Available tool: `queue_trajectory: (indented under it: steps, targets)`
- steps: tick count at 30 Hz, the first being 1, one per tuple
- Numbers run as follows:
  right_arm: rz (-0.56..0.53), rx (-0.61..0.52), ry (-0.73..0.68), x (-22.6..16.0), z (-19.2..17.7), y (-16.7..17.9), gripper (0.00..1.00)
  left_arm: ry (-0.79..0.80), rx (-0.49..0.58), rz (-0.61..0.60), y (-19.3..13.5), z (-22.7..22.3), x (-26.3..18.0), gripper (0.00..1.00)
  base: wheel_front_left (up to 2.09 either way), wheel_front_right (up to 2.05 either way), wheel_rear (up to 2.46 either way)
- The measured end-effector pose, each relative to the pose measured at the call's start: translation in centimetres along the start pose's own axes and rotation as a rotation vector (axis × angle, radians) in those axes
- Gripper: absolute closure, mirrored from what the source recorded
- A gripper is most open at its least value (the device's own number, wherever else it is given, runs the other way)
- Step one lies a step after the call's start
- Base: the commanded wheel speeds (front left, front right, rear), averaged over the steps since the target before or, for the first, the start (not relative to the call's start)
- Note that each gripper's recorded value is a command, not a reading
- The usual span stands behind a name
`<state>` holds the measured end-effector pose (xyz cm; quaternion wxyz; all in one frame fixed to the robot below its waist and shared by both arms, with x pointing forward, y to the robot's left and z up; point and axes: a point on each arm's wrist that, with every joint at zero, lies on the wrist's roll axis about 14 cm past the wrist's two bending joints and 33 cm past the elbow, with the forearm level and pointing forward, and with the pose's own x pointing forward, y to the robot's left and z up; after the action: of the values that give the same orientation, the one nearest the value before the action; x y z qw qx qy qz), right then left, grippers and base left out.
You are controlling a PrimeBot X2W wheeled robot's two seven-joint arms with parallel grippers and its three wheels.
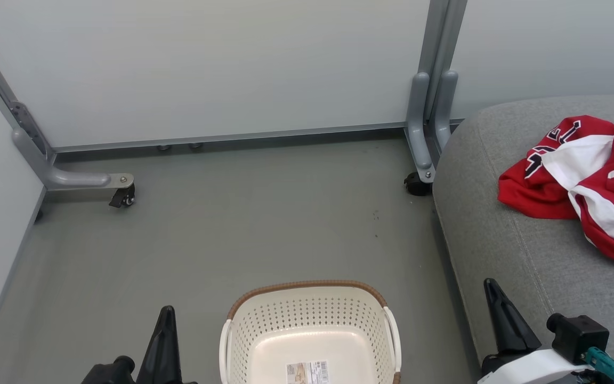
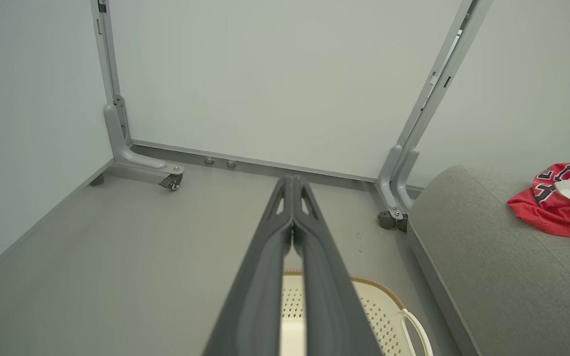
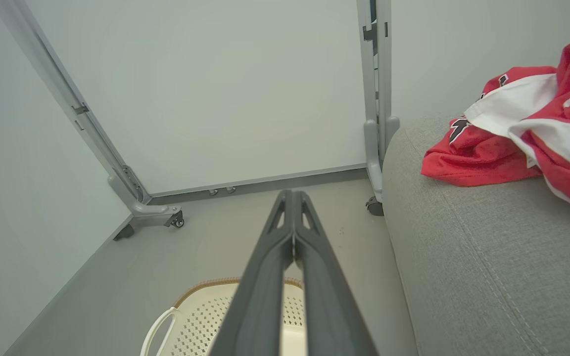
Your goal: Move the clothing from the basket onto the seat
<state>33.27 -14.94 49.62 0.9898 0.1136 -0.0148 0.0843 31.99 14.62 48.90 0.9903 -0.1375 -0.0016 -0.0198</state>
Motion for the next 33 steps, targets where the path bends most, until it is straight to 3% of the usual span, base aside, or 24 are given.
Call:
queue_trajectory:
  steps: [33]
  targets:
    - [-0.130,0.525,-0.013,1.8,0.6,-3.1,1.00,0.054,-0.514,0.079,2.7,0.0,2.5,1.00,0.00,0.00,0.00]
